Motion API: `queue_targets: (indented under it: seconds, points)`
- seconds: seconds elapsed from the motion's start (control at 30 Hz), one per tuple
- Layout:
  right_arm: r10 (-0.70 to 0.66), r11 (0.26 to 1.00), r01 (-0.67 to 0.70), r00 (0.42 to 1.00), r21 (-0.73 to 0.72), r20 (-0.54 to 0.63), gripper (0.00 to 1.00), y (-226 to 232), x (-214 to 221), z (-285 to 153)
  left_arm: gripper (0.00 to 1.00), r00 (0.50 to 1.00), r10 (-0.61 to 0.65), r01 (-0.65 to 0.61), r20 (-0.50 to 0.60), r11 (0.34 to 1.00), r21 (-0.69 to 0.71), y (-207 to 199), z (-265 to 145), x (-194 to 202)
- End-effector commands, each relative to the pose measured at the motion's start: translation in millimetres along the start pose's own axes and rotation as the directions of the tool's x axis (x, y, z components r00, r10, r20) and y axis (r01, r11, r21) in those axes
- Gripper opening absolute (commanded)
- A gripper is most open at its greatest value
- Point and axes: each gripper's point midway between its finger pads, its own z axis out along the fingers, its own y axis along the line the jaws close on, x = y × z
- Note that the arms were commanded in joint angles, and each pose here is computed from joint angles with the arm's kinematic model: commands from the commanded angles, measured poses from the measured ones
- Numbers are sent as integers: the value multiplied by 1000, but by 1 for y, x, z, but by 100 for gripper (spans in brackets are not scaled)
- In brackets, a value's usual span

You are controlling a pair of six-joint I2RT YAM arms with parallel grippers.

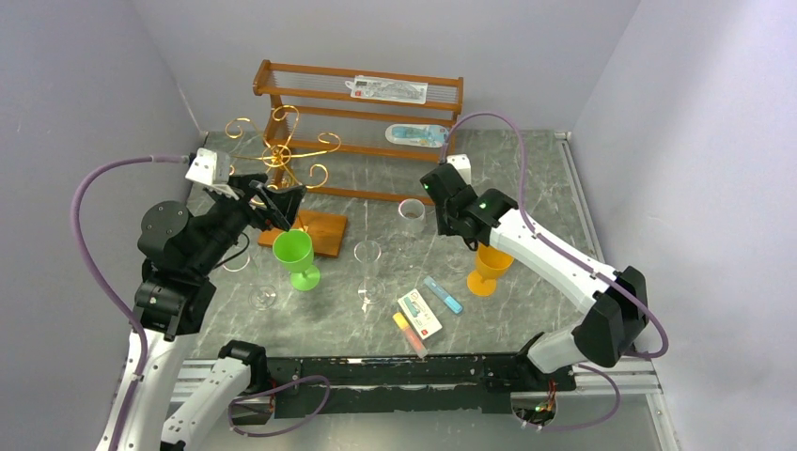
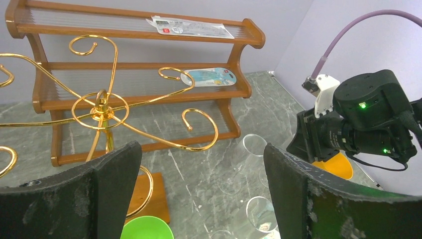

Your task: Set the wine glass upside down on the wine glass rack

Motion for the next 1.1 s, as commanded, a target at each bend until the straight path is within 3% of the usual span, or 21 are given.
queue_targets:
  seconds: [0.0, 0.23, 0.4, 0.6, 0.77, 0.9, 1.07]
  points:
    - [-16, 1000, 15, 1000, -25, -17, 31, 3, 8, 9, 96, 1000, 13, -14, -7, 1000, -8, 2, -2, 3]
    - [-41, 999, 41, 999, -32, 5, 1, 3, 7, 11, 97, 1000, 0, 0, 18, 1000, 2, -2, -2, -4]
    - [-13, 999, 16, 996, -30, 84, 0, -3, -16, -5, 97, 999, -26, 27, 33, 1000, -6, -3, -3, -11]
    - [84, 993, -58, 957, -102, 277, 0, -13, -66, -54, 96, 994, -99, 98, 45, 995, 25, -12, 0, -22]
    - [210, 973, -135, 853, -186, 477, 0, -36, -109, -114, 96, 964, -264, 262, 25, 963, 68, -26, 6, -29]
    - [324, 937, -148, 713, -317, 621, 0, -51, -138, -171, 96, 915, -401, 402, -46, 896, 187, -53, 9, -29]
    - [405, 892, -64, 550, -447, 730, 0, -59, -155, -229, 96, 827, -559, 553, -63, 787, 273, -70, 10, -42]
